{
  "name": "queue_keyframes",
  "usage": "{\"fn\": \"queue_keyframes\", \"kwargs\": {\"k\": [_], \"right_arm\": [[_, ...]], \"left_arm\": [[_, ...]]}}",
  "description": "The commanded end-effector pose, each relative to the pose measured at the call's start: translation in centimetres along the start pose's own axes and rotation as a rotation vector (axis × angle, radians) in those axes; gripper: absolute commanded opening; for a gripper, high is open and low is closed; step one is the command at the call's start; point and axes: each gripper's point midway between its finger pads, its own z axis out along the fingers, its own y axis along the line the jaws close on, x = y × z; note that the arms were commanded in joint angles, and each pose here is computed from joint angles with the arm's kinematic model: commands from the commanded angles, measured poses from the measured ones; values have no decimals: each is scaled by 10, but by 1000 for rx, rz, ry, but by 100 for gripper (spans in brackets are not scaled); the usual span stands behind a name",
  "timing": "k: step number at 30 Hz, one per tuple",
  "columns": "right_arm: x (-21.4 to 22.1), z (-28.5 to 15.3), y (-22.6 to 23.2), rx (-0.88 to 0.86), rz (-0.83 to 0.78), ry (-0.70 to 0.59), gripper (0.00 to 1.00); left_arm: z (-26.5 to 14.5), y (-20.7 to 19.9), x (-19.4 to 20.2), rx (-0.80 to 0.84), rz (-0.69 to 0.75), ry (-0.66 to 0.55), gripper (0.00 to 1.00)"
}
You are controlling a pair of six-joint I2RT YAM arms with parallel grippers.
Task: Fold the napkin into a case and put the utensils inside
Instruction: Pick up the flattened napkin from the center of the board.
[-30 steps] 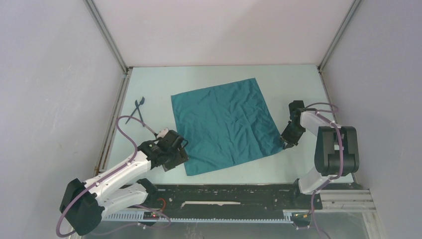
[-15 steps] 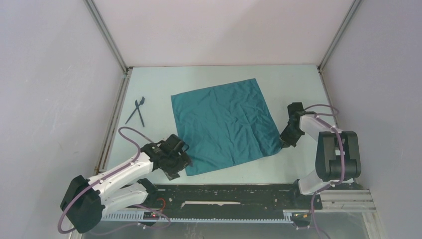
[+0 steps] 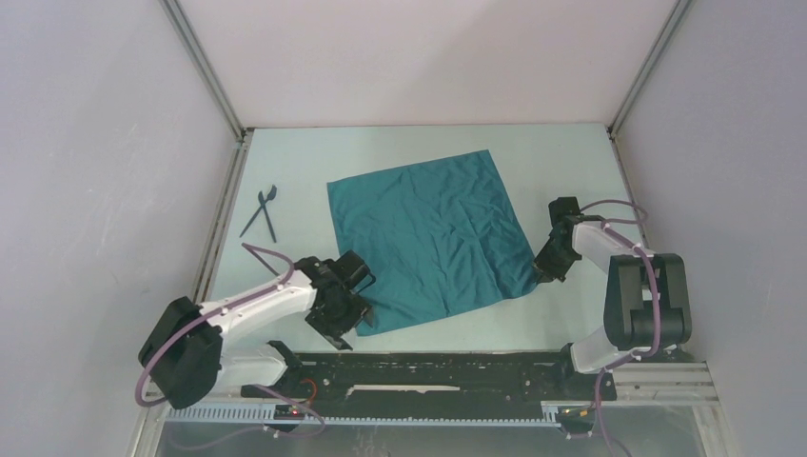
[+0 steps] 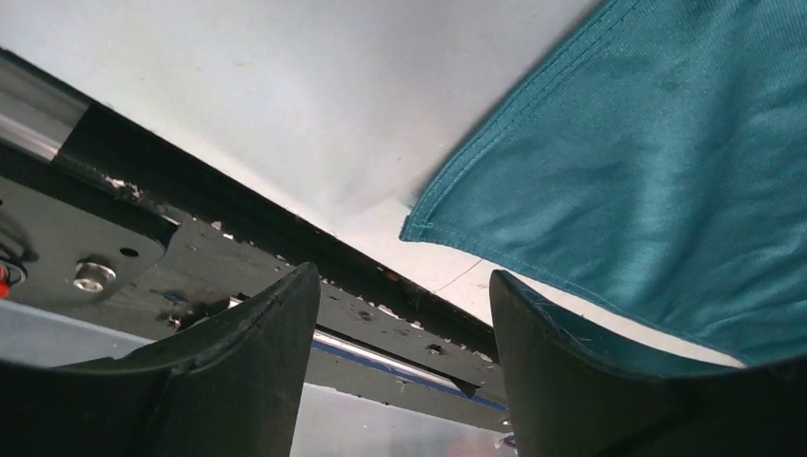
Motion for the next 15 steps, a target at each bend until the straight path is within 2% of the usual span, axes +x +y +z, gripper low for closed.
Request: {"fn": "queue_keyframes", "kwargs": {"k": [1, 6, 15], "right_arm": [[-1, 1, 0, 3, -4, -27, 0], [0, 4, 2, -5, -13, -18, 0], [4, 8, 1, -14, -21, 3, 0]], "left_arm": [[-10, -8, 3, -49, -63, 5, 72], [-8, -9, 4, -102, -75, 4, 64], [5, -16, 1, -134, -86, -5, 59]]}}
